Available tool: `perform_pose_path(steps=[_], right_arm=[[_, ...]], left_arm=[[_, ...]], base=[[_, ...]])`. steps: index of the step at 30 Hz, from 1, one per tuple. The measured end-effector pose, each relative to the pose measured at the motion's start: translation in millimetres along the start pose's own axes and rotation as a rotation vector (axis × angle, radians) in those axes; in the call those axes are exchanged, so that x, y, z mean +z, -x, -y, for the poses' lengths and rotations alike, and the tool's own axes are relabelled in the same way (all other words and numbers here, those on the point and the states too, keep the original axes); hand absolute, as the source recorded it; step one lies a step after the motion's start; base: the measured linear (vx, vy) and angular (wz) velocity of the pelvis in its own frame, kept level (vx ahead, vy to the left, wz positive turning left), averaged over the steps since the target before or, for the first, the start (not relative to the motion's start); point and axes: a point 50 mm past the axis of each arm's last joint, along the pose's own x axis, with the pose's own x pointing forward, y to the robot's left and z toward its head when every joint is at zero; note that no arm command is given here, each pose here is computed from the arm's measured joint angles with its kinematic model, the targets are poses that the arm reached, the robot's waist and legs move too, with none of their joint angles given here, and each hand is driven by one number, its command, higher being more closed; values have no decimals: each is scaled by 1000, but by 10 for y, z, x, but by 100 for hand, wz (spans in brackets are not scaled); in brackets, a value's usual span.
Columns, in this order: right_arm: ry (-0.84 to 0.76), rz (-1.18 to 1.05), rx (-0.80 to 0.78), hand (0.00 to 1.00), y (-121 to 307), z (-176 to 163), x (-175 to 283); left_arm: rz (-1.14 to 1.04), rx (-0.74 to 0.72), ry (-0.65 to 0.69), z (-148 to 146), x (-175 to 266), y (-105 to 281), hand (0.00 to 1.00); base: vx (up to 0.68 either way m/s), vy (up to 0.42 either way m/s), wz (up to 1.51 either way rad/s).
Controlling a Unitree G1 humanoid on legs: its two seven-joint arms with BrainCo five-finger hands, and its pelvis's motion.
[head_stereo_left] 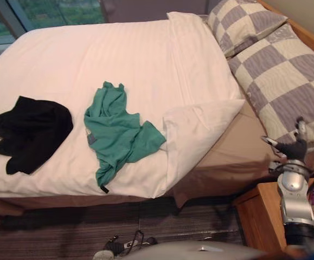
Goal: Tidy the bed and pick cloth on bed and put in laundry
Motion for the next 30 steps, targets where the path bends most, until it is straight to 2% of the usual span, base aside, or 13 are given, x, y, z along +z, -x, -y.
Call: perform_pose_path(steps=[2,6,12,18,22,30], right_arm=[[44,55,78,0,-87,-163,159],[96,128,135,0,-263,-396,440],[83,217,23,0,-699,-349,968],[105,292,-31,0,-871,-262,1253],[74,364,-79,0,-1001,-140,1599],[115,266,4,0,-1185,-295,1679]], left_arm=[[12,5,-20,-1,4,3,0],[62,14,-35,-44,129,-6,0],[233,54,-59,-198,730,-40,0],[328,120,-49,-329,1056,-3,0],[413,154,-41,-444,1412,45,0],[518,156,-69,-399,1851,132,0]], base=[[-51,-15,21],[-130,-14,24],[-174,-8,22],[-18,27,18],[81,29,18],[57,25,17]])
